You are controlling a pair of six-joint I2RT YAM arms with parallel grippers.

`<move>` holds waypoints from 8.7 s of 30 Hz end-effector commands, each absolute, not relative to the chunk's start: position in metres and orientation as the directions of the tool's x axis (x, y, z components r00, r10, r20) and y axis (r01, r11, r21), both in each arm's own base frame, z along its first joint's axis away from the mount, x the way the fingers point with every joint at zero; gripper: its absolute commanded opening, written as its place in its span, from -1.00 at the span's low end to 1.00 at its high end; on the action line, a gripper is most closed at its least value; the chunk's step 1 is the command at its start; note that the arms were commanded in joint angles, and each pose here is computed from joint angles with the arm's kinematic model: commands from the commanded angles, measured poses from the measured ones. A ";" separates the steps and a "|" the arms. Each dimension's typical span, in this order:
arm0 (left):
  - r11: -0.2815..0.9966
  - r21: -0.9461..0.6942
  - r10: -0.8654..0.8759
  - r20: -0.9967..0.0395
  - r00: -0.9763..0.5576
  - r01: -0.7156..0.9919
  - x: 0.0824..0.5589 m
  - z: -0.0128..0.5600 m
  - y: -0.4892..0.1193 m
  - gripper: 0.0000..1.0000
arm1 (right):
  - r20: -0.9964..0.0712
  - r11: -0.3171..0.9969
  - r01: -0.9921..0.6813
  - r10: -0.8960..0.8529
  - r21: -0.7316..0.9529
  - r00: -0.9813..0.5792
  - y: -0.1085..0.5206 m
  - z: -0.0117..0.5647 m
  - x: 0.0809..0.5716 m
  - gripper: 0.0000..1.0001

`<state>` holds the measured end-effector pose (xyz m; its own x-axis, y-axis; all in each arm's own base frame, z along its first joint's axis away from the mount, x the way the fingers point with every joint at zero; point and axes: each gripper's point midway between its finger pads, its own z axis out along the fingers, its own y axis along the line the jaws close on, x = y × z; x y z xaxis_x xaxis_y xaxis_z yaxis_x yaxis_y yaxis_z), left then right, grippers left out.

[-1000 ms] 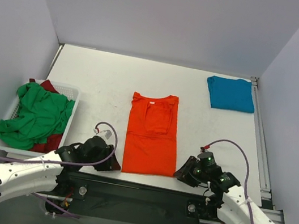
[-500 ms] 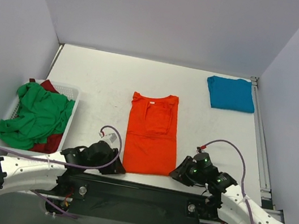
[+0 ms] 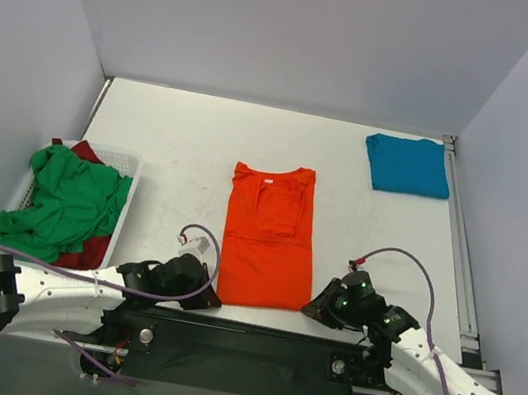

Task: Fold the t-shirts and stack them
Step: Grab one side of the 2/3 rectangular tshirt with both arms, then fold the long partially folded tshirt into a neat square, then smooth out wrinkles on the folded tshirt

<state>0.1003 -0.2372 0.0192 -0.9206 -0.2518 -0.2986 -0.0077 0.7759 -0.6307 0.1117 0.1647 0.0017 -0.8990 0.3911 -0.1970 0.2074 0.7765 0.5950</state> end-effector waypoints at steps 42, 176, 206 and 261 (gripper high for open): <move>0.804 -0.594 -0.214 -0.350 -0.912 0.039 0.079 0.027 -0.245 -0.05 | -0.268 0.856 0.067 0.234 0.513 -0.935 0.153 0.001 0.072 -1.00; 0.935 -0.353 -0.231 -0.612 -0.757 0.000 0.333 0.111 -0.231 -0.07 | -0.363 0.959 -0.002 0.106 0.284 -0.926 0.179 0.053 0.320 -0.21; 0.952 -0.300 -0.151 -0.642 -0.751 0.065 0.376 0.113 -0.240 -1.00 | -0.466 0.967 0.013 0.134 0.255 -0.875 0.169 0.083 0.335 -1.00; 0.769 -0.560 -0.002 -0.487 -0.874 0.310 0.256 0.060 -0.392 -0.42 | -0.357 0.864 0.225 0.405 0.450 -0.842 0.139 -0.002 0.270 0.24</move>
<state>0.2427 -0.3737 0.0450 -0.8891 0.0338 -0.4564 0.3000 0.7963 -0.5253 0.2965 0.1470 0.0208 -0.8189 0.4082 -0.4035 0.1634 0.8397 0.5179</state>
